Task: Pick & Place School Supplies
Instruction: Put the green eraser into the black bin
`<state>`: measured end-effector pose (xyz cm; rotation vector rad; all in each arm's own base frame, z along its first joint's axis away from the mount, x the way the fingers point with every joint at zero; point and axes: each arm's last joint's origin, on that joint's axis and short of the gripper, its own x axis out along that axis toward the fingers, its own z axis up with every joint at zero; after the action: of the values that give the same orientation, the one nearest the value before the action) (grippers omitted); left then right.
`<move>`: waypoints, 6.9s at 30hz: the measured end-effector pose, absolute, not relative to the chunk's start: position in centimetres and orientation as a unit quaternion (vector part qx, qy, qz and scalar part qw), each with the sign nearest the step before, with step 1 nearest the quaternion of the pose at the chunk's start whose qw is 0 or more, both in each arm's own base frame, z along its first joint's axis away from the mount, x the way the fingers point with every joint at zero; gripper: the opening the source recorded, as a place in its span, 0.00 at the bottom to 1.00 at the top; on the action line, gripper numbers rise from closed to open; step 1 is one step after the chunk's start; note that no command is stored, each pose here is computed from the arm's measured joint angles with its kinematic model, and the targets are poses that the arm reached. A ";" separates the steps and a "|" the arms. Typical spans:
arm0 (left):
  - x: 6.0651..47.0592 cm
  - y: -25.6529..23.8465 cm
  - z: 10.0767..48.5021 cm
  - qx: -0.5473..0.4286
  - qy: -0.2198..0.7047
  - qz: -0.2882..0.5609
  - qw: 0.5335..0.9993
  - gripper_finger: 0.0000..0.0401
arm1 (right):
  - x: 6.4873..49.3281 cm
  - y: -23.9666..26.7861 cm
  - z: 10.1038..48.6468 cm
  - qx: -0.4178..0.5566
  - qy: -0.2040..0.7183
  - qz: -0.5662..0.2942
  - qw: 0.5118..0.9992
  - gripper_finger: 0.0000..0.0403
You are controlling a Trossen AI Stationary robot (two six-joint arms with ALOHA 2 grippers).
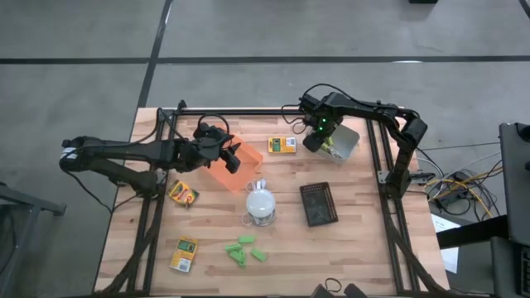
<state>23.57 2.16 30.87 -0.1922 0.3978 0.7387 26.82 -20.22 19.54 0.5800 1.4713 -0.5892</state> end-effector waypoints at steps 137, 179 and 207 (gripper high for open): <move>20.6 -6.1 35.3 -0.104 0.112 -0.055 0.987 0.42 | 29.5 19.8 23.5 0.112 0.162 -0.029 0.980 0.46; 20.5 -6.1 35.1 -0.101 0.121 -0.053 0.986 0.42 | 35.0 21.4 20.2 0.181 0.208 -0.160 0.948 0.58; 20.5 -6.1 35.0 -0.101 0.125 -0.053 0.986 0.42 | 28.8 23.8 21.5 0.012 0.140 -0.239 0.961 0.65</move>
<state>20.53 -6.09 35.04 -0.2021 0.2507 -0.1060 28.84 23.78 21.52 0.0251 0.2831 -0.4850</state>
